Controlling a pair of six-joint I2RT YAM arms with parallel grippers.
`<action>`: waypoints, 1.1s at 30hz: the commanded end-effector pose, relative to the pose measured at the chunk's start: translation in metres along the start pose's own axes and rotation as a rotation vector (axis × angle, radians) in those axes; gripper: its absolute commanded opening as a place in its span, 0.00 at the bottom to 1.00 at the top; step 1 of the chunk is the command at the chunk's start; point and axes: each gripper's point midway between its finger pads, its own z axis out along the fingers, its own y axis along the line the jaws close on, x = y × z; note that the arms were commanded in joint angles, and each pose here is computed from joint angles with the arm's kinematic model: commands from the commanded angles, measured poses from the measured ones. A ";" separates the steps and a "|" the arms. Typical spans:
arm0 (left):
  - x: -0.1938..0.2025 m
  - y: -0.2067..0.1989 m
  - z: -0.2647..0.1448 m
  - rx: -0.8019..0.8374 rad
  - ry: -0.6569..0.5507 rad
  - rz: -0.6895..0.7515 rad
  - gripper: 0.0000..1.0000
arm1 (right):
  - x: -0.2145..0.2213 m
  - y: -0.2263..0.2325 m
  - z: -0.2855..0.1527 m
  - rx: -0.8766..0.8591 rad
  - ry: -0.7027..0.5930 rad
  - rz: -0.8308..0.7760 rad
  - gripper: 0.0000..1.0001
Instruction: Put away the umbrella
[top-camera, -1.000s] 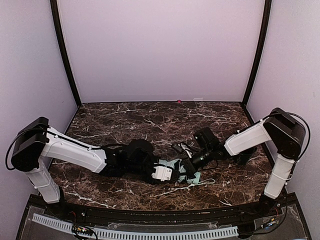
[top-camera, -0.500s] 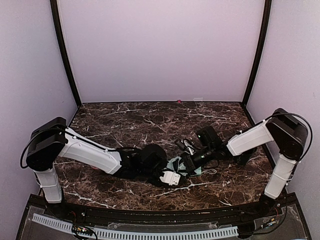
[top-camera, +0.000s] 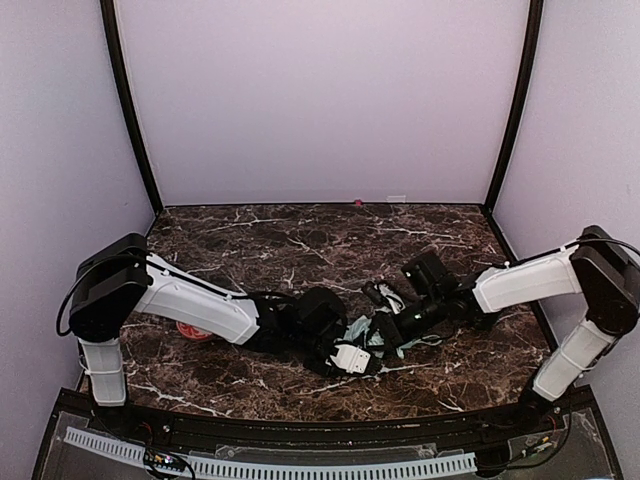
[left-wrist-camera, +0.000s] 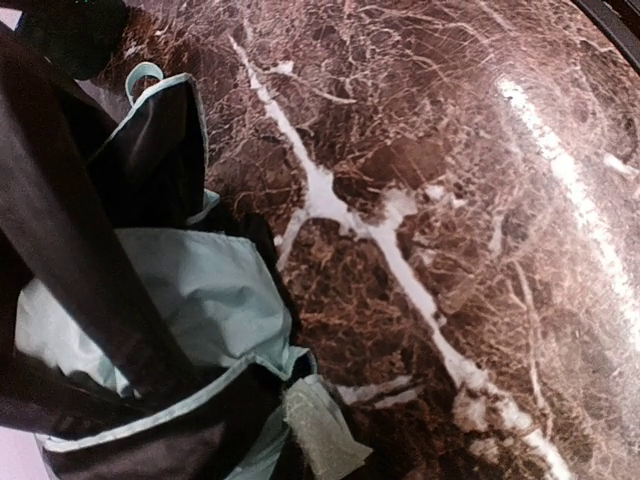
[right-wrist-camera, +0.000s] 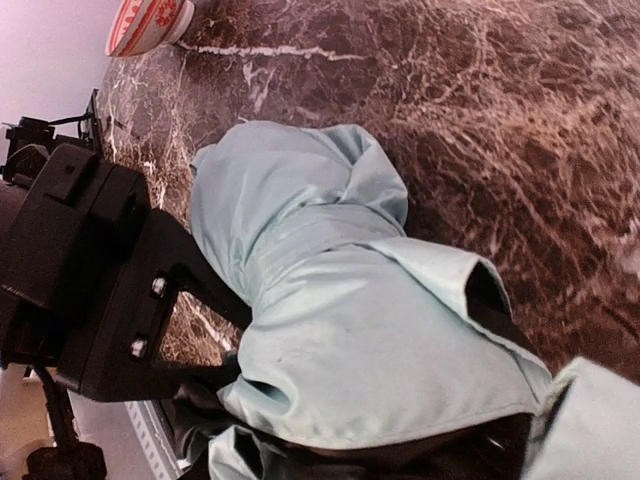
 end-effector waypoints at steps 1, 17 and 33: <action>0.044 -0.088 0.010 0.323 0.125 -0.043 0.00 | 0.012 0.017 -0.023 0.034 0.062 0.043 0.35; 0.046 -0.087 0.009 0.319 0.130 -0.062 0.00 | -0.051 0.013 -0.044 0.329 0.135 -0.156 0.49; 0.048 -0.086 0.000 0.281 0.137 -0.074 0.00 | 0.011 -0.032 0.034 0.388 0.274 -0.114 0.43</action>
